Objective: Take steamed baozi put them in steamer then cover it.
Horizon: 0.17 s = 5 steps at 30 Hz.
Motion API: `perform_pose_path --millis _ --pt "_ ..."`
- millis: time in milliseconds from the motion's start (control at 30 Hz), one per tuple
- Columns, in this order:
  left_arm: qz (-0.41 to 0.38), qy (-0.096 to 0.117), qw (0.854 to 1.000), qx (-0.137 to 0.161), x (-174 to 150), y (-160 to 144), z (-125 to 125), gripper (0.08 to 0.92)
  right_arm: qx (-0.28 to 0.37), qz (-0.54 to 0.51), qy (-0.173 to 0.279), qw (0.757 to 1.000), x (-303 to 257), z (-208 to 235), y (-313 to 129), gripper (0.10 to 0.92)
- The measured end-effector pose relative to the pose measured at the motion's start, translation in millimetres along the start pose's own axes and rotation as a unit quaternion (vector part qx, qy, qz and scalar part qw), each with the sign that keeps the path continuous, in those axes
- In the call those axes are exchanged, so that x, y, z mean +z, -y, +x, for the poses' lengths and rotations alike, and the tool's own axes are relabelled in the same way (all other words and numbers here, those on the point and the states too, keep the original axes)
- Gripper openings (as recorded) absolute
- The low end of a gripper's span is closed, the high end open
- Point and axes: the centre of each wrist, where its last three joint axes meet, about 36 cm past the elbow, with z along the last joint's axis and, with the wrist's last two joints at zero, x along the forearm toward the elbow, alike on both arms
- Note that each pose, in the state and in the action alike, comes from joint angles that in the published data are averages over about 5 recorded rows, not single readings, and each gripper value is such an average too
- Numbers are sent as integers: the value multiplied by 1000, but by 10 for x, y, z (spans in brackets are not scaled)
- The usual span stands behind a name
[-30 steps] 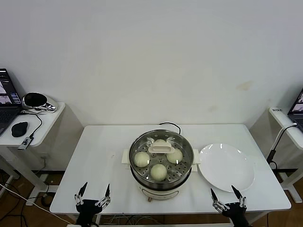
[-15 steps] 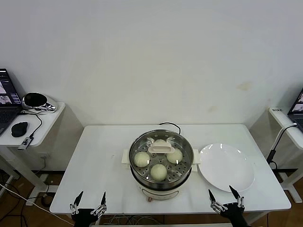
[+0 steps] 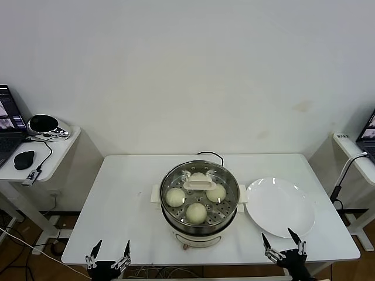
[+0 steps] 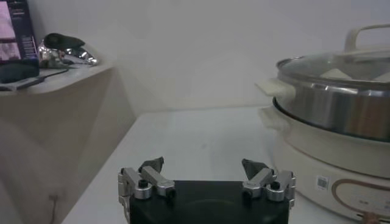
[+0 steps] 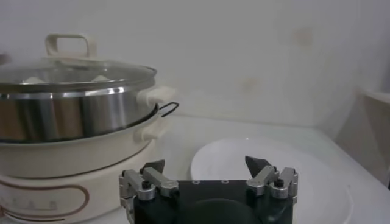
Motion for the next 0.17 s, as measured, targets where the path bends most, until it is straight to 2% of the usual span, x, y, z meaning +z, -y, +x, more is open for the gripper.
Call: perform_pose_path --millis 167 --pt "-1 2 1000 -3 -12 -20 3 823 -4 5 -3 1000 7 0 14 823"
